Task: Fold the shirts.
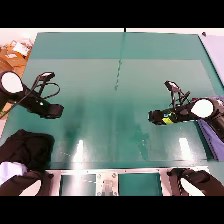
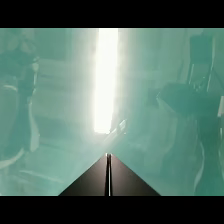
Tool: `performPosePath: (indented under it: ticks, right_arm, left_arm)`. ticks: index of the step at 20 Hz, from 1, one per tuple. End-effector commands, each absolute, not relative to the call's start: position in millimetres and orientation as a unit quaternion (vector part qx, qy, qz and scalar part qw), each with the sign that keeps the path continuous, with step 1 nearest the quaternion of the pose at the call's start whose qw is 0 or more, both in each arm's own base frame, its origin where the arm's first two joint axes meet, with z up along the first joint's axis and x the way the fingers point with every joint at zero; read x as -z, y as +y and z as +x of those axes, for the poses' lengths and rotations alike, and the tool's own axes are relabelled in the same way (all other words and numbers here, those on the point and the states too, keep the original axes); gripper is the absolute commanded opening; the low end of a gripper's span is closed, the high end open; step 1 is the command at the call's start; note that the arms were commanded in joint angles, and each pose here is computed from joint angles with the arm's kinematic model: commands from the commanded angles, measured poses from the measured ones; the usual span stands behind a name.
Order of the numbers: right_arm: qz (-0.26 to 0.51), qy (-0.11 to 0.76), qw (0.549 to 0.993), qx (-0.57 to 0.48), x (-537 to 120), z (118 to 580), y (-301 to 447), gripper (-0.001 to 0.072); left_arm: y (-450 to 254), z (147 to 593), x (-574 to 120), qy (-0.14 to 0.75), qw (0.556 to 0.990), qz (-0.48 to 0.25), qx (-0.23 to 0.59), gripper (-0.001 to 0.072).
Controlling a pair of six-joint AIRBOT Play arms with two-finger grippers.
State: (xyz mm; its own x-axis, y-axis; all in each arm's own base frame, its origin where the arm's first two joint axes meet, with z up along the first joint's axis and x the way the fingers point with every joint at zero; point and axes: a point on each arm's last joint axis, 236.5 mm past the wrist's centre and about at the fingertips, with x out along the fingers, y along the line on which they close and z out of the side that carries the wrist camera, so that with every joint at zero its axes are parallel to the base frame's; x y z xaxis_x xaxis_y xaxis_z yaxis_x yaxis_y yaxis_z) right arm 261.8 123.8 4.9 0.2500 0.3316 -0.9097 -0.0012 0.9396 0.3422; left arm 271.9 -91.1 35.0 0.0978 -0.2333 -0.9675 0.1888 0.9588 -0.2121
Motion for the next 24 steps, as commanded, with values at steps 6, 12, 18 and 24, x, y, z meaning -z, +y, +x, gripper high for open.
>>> performPosePath:
  ticks: [6,12,18,24]
  right_arm:
    - [0.137,0.603,0.779,-0.108,-5,262,124,0.0021]
    - [0.137,0.603,0.779,-0.108,-5,262,124,0.0021]
    - [0.137,0.603,0.779,-0.108,-5,262,124,0.0021]
    - [0.137,0.603,0.779,-0.108,-5,262,124,0.0021]
  left_arm:
    - [34,293,-30,0.630,0.762,0.121,-0.090,0.0720]
    - [118,193,62,0.737,0.642,0.045,-0.206,0.0720]
    - [109,156,108,0.780,0.596,-0.027,-0.188,0.0325]
    - [98,195,47,0.779,0.609,-0.031,-0.148,0.0021]
